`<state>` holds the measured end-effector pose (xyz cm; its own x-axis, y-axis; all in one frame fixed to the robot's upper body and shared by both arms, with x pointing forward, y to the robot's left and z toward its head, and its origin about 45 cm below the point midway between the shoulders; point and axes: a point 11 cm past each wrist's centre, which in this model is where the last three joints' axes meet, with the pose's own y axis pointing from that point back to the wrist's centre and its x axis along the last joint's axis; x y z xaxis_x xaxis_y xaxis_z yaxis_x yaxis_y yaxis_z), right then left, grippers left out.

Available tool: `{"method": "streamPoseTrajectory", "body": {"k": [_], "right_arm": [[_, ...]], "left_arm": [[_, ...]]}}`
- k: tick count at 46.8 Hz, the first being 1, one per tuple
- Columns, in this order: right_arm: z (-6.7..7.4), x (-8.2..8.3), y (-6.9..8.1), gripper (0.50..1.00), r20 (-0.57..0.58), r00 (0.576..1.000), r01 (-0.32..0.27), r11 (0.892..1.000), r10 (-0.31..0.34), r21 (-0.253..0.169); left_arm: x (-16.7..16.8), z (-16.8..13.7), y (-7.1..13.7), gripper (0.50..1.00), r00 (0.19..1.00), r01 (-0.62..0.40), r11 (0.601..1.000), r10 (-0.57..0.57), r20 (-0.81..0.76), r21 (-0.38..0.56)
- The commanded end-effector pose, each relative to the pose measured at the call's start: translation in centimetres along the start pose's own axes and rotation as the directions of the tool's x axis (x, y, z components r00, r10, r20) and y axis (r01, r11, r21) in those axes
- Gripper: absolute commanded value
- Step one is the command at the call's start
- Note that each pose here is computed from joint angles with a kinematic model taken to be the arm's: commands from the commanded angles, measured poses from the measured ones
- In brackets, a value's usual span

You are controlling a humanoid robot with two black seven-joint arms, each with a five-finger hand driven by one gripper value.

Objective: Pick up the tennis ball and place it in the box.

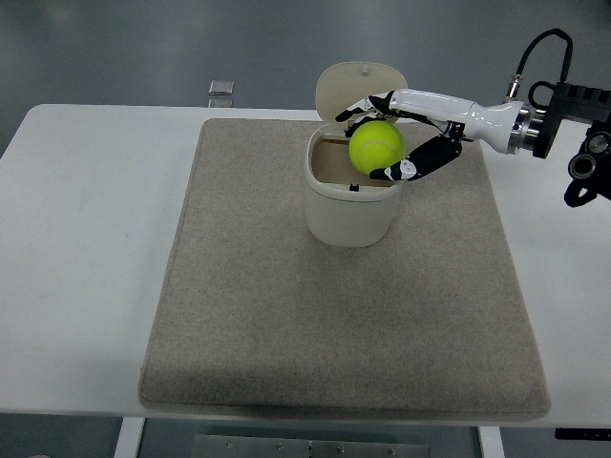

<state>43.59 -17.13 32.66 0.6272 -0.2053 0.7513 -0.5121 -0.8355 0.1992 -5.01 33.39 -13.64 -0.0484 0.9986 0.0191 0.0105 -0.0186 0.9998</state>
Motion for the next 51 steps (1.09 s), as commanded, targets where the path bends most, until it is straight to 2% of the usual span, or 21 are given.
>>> {"method": "streamPoseTrajectory", "body": {"k": [1,16,20,25,28,31,35,38,44,51], "right_arm": [[0.0,-0.1,0.0,0.858,0.002,1.000,0.003,1.000,-0.003,-0.001],[0.1,-0.2,0.2,0.860,0.029,0.999,0.021,1.000,-0.022,0.006],[0.0,-0.3,0.6,0.860,0.094,0.994,0.046,0.999,-0.048,0.017],[-0.5,0.0,0.9,0.862,0.207,0.975,0.074,0.996,-0.084,0.053],[-0.5,0.5,1.6,0.866,0.254,0.963,0.074,0.995,-0.088,0.063],[-0.4,0.8,2.3,0.901,0.291,0.952,0.074,0.995,-0.091,0.070],[-0.4,1.4,3.3,0.901,0.338,0.936,0.079,0.993,-0.102,0.083],[-0.8,2.2,4.0,0.901,0.371,0.923,0.067,0.992,-0.103,0.109],[-1.2,3.6,4.7,0.901,0.410,0.910,0.002,0.991,-0.057,0.133],[-1.5,5.3,5.2,0.901,0.467,0.884,-0.083,0.983,-0.003,0.164]], "left_arm": [[0.0,0.0,0.0,0.996,1.000,0.000,1.000,0.000,0.000,0.000],[0.0,0.0,0.0,0.996,1.000,0.000,1.000,0.000,0.000,0.000],[0.0,0.0,0.0,0.996,1.000,0.000,1.000,0.000,0.000,0.000],[0.0,0.0,0.0,0.996,1.000,0.000,1.000,0.000,0.000,0.000],[0.0,0.0,0.0,0.996,1.000,0.000,1.000,0.000,0.000,0.000],[0.0,0.0,0.0,0.996,1.000,0.000,1.000,0.000,0.000,0.000],[0.0,0.0,0.0,0.996,1.000,0.000,1.000,0.000,0.000,0.000],[0.0,0.0,0.0,0.996,1.000,0.000,1.000,0.000,0.000,0.000],[0.0,0.0,0.0,0.996,1.000,0.000,1.000,0.000,0.000,0.000],[0.0,0.0,0.0,0.996,1.000,0.000,1.000,0.000,0.000,0.000]]}}
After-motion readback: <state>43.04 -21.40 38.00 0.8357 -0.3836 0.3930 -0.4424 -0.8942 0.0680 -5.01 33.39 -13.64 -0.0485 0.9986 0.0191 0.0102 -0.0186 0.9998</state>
